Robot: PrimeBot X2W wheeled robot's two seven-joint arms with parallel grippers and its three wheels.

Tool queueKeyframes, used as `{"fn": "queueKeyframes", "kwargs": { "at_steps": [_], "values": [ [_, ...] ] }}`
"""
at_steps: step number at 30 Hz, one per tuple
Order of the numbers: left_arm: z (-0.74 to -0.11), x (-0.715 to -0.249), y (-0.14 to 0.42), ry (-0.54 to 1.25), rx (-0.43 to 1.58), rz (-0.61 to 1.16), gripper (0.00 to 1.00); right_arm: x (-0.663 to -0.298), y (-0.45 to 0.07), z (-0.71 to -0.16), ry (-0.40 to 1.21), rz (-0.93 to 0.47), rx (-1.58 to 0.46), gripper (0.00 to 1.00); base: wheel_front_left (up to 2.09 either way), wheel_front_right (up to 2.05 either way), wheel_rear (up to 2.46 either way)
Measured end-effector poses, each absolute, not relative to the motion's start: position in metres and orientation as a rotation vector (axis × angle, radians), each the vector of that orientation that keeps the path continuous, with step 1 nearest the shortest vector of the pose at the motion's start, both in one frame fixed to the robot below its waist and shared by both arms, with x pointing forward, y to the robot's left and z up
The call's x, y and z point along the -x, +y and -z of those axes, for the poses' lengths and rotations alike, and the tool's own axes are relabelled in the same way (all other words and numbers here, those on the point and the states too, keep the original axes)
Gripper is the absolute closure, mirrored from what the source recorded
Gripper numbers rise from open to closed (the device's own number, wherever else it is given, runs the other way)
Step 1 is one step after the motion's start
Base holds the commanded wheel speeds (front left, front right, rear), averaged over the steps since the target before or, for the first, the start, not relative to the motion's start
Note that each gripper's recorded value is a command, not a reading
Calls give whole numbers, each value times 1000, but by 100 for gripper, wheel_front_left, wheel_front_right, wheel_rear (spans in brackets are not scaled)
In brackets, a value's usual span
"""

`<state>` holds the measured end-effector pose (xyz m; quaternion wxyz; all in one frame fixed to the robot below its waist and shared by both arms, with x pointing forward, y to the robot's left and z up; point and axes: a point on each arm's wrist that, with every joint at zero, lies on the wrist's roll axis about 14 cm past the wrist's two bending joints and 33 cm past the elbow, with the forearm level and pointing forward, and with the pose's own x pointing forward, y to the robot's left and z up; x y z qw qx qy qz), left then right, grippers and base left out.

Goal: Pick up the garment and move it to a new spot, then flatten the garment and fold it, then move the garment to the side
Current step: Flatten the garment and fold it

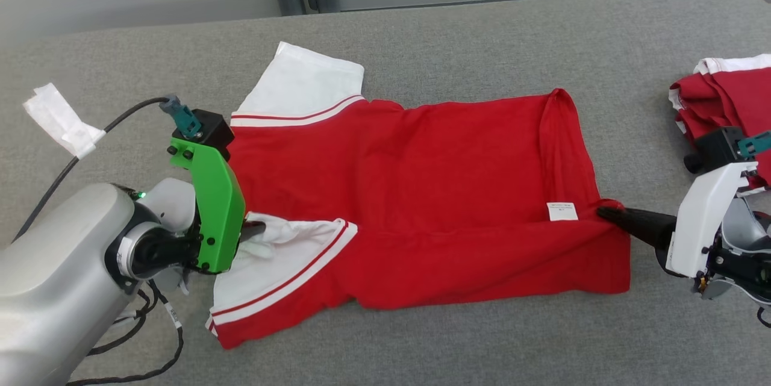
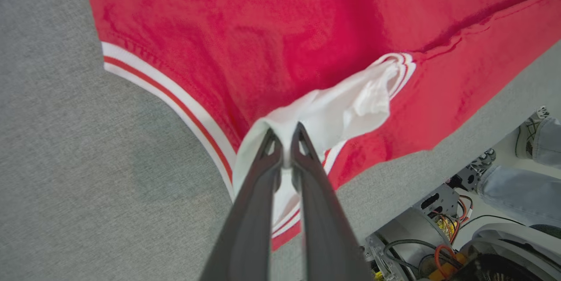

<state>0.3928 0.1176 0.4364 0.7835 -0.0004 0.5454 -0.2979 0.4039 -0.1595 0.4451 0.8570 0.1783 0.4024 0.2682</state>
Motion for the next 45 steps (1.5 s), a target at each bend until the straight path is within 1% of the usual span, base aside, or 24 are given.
{"fn": "queueKeyframes", "kwargs": {
  "at_steps": [3,7,12,14,16,18,21,23,27,31,35,38,41,45],
  "values": [
    [-434,-396,115,1166,15,640,0,-410,-158,-447,802,-551,-380,0,0,0,0],
    [-442,-397,118,1104,28,639,0,-425,-162,-469,650,-522,-387,0,0,0,0],
    [-470,-404,121,901,32,621,0,-433,-171,-503,415,-484,-381,0,0,0,0],
    [-485,-406,124,777,24,597,0,-434,-178,-519,302,-463,-364,0,0,0,0],
    [-513,-418,129,585,67,540,0,-434,-181,-531,234,-451,-357,0,0,0,0],
    [-538,-422,137,409,67,483,0,-440,-190,-549,146,-416,-350,0,0,0,0],
    [-549,-412,149,262,80,405,0,-451,-217,-593,-56,-329,-322,0,0,0,0],
    [-556,-405,160,164,55,349,0,-443,-225,-596,-128,-282,-304,0,0,0,0],
    [-571,-393,180,-3,78,234,0,-416,-220,-588,-214,-227,-289,0,0,0,0],
    [-572,-379,192,-64,86,157,0,-390,-214,-579,-245,-187,-271,0,0,0,0],
    [-580,-369,198,-127,121,79,0,-367,-215,-559,-204,-148,-260,0,0,0,0],
    [-582,-360,199,-175,154,21,0,-359,-217,-546,-172,-126,-252,0,0,0,0],
    [-565,-348,203,-155,168,-27,0,-354,-218,-528,-117,-109,-254,0,0,0,0],
    [-541,-342,198,-107,187,-21,0,-353,-216,-501,-34,-101,-269,0,0,0,0]
  ]
}}
